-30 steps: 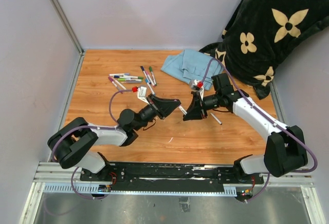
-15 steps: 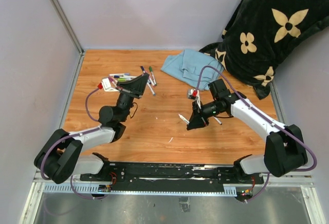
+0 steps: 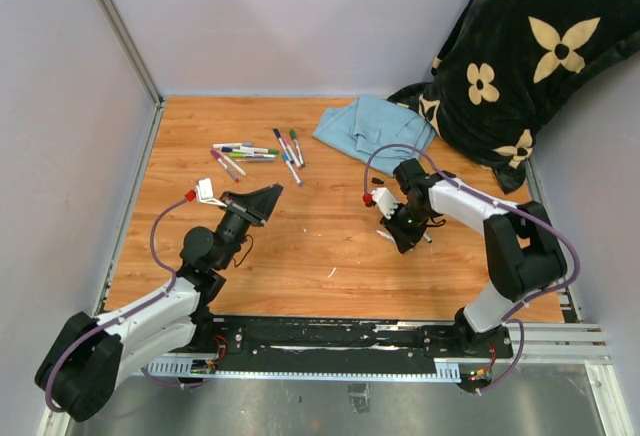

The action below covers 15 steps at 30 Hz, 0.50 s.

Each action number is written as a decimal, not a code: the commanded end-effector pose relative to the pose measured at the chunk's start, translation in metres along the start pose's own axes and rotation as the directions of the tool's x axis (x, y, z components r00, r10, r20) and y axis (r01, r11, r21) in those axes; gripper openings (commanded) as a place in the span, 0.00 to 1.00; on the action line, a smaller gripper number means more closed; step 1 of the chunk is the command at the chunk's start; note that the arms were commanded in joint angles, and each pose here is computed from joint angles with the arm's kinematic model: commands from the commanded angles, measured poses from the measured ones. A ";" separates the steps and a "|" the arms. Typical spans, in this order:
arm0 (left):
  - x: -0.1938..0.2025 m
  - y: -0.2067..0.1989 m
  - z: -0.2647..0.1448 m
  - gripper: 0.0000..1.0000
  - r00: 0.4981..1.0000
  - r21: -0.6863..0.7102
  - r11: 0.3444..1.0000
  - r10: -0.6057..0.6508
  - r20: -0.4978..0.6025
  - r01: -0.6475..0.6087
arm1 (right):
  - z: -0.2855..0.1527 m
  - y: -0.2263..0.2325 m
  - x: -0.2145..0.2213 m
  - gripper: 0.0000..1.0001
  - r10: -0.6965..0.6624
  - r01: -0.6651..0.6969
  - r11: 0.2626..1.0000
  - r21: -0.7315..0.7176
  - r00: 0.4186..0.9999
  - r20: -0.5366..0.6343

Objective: Open the pen caps
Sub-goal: Open the pen cap from the pen, then place the pen at the center of the board.

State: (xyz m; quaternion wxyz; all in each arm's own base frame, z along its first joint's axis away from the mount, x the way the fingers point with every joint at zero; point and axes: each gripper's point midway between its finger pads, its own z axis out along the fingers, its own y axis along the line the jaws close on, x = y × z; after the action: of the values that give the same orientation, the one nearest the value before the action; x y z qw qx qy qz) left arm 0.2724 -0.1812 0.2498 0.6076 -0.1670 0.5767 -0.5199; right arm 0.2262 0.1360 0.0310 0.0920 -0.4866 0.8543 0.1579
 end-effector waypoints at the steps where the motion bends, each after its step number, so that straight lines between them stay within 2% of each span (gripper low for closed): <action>1: 0.020 0.031 -0.021 0.00 0.997 -0.103 0.995 -0.025 -0.074 0.018 | -0.007 -0.027 0.036 0.01 0.113 -0.090 0.989 0.118 0.973 -0.203; 10: 0.021 0.035 -0.035 0.00 0.996 -0.110 0.993 -0.038 -0.076 0.030 | -0.014 -0.044 0.049 0.02 0.234 -0.207 0.966 0.155 0.956 -0.179; 15: 0.025 0.035 -0.036 0.00 0.994 -0.111 0.993 -0.060 -0.095 0.049 | -0.010 -0.042 0.052 0.05 0.253 -0.231 0.964 0.133 0.948 -0.193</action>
State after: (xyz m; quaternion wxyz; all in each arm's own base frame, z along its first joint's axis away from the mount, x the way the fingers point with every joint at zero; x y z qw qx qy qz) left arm 0.2529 -0.1728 0.2033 0.5649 -0.1875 0.6237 -0.5067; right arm 0.2385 0.0756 0.0157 0.0285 -0.4034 0.9119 0.0701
